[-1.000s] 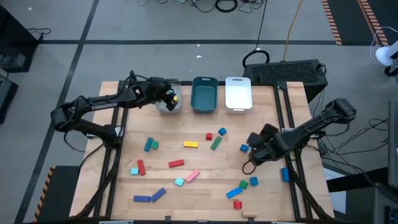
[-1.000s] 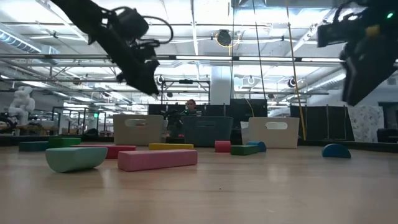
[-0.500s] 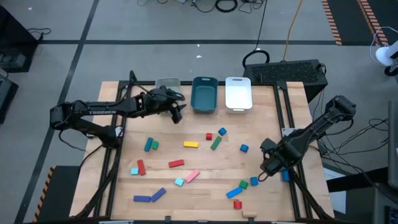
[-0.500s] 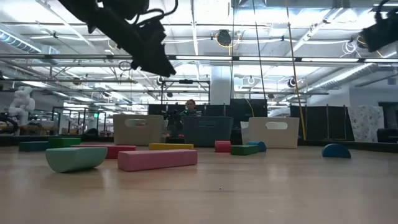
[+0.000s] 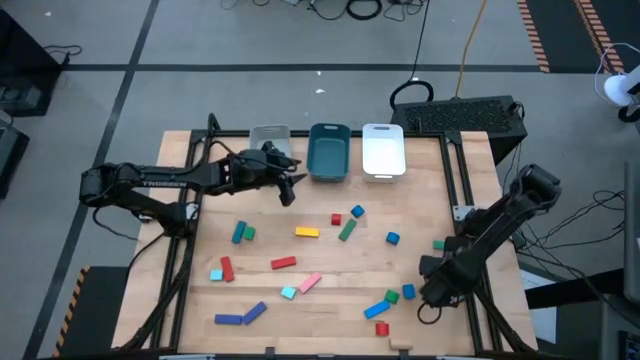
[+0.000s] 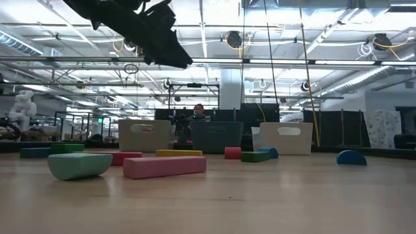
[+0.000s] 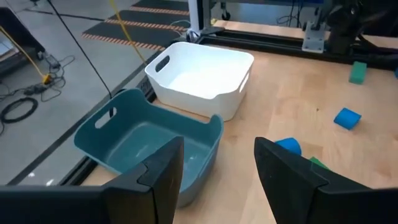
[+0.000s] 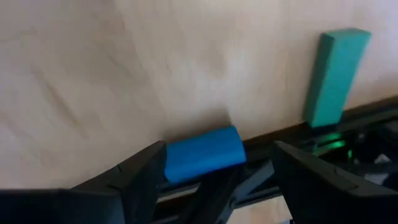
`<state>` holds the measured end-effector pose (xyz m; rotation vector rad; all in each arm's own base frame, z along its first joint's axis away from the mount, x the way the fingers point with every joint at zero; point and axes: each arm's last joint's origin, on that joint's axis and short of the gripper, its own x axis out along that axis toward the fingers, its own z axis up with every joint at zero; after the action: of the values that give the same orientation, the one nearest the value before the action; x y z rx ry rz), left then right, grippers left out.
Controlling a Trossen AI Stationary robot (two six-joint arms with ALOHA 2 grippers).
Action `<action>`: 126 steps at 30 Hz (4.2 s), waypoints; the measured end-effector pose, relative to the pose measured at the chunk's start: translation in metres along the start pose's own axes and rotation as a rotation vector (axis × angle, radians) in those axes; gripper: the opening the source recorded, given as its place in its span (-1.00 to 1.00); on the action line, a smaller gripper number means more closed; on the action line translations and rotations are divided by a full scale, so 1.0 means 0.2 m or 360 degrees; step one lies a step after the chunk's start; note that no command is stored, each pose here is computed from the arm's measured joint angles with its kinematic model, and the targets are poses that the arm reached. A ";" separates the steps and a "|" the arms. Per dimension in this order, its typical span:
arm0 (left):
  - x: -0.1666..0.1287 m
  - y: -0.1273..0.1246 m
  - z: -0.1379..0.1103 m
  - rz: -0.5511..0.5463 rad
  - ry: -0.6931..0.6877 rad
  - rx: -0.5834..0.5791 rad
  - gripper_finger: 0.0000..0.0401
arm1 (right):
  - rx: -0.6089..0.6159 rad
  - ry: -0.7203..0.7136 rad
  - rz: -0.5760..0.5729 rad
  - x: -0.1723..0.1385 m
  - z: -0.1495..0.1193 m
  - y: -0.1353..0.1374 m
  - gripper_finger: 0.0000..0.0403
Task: Sort blocks by size
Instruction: Put the blue cylinder block into the gray bin
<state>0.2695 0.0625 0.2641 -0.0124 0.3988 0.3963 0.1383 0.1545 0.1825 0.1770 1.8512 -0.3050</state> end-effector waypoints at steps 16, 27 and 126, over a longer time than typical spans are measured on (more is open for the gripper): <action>0.07 -0.02 -0.04 -0.0002 0.0035 0.0112 -0.01 | -0.0202 0.0060 -0.0079 0.08 -0.02 0.07 0.97; 0.13 -0.03 -0.08 -0.0005 0.0096 0.0134 -0.01 | -0.0288 0.0040 -0.0114 0.09 -0.08 0.09 0.98; 0.06 -0.67 -0.17 -0.0517 -0.0329 0.1315 -0.01 | -0.0373 -0.2280 0.1434 -0.33 1.13 -0.51 0.40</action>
<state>0.3184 -0.0594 0.2192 0.7542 0.3252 -0.1091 0.3369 -0.0069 0.1961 0.4524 0.2716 0.3703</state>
